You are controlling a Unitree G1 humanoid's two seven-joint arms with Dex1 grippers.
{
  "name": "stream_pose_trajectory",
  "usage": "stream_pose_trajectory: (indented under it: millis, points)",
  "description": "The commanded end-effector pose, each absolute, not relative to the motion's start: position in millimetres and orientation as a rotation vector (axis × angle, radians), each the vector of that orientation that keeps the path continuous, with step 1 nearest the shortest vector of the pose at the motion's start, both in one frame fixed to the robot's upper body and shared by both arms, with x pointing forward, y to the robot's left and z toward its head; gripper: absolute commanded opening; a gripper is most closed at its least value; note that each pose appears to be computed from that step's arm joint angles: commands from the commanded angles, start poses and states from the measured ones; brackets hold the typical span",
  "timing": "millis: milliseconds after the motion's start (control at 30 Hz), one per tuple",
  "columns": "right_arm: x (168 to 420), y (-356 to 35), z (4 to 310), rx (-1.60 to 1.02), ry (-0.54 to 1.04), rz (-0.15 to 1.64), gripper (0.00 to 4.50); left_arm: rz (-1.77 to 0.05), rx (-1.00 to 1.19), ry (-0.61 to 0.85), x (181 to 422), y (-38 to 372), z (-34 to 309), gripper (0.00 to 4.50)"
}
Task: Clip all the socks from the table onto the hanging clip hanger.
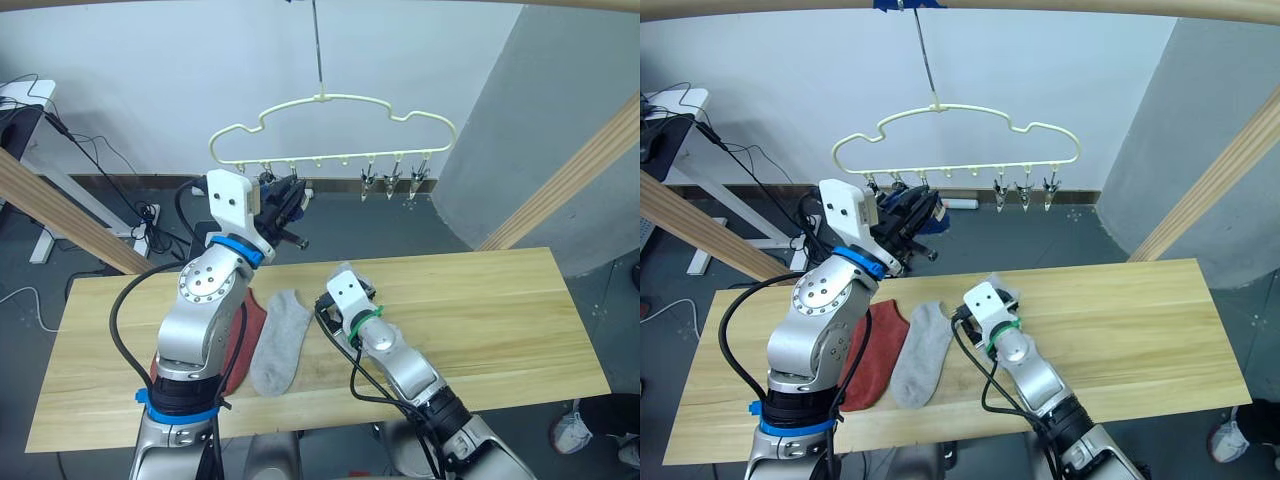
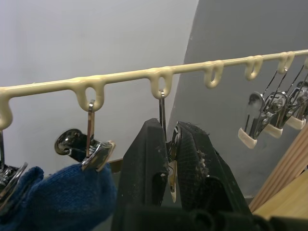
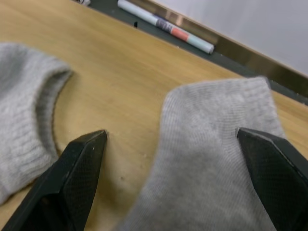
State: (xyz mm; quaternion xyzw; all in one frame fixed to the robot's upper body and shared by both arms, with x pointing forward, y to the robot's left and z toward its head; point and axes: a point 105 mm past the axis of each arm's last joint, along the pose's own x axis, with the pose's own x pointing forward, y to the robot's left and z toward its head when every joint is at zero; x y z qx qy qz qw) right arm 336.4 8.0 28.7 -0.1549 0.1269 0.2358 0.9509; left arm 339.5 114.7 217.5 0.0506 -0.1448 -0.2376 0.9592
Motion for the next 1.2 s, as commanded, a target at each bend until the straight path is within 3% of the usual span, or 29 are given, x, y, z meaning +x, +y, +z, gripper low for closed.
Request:
stream_pose_trajectory:
  millis: [33, 400, 800, 1000, 1200]
  points:
    - [334, -2, 21, -0.313, 0.285, 0.441, 3.91, -0.497, 0.115, -0.353, 330, 115, 233, 0.23]
    - [321, -15, 36, -0.281, 0.233, 0.454, 0.01, -0.541, 0.095, -0.343, 330, 117, 235, 0.23]
    - [304, -44, 132, -0.519, -0.104, 0.813, 0.00, -0.638, 0.012, -0.304, 328, 116, 240, 0.23]
    - [297, -36, 158, -0.666, -0.269, 0.935, 0.00, -0.668, -0.063, -0.269, 327, 112, 245, 0.23]
    - [309, -34, 171, -0.682, -0.351, 0.887, 0.00, -0.669, -0.120, -0.240, 328, 112, 247, 0.23]
